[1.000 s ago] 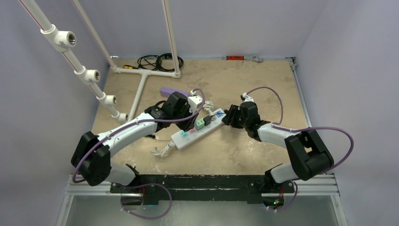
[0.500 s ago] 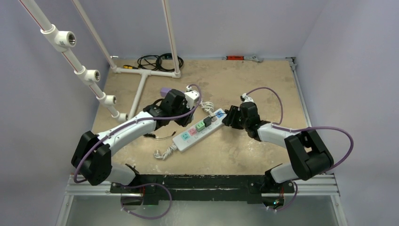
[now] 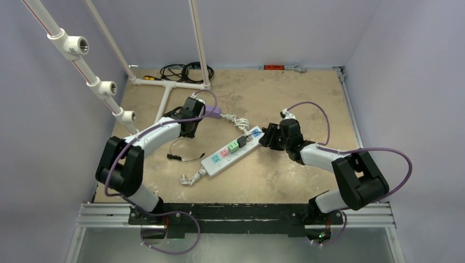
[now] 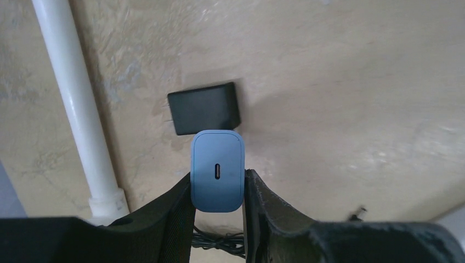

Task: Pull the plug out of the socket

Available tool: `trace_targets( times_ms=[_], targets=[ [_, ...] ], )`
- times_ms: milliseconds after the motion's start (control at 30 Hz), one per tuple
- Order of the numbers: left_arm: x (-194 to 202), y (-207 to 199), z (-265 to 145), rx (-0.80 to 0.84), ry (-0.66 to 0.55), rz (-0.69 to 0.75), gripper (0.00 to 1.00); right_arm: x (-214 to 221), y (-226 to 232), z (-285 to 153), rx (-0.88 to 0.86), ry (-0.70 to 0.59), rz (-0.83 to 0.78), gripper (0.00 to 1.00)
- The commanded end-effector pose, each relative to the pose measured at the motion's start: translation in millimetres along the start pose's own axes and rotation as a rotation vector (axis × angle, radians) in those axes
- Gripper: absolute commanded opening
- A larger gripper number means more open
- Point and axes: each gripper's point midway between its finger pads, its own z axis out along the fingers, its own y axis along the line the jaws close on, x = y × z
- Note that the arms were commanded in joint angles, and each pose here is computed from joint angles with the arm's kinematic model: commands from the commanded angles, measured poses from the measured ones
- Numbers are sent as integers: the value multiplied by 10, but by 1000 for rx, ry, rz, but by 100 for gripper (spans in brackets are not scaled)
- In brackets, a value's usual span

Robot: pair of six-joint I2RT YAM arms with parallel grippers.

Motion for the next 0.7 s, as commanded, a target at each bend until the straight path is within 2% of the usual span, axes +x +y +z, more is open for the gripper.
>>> trace_targets(
  times_ms=[0,233,667],
  targets=[
    [59,253,111,-93,83,-40,0,38,-17,-40,-3,11,-13,54],
    [172,246,237,-93,140,-38,0,35,-18,-32,-1,13,-13,54],
    [146,156,224,-38,145,-46,50,36,-20,-26,-1,13,-14,54]
  ],
)
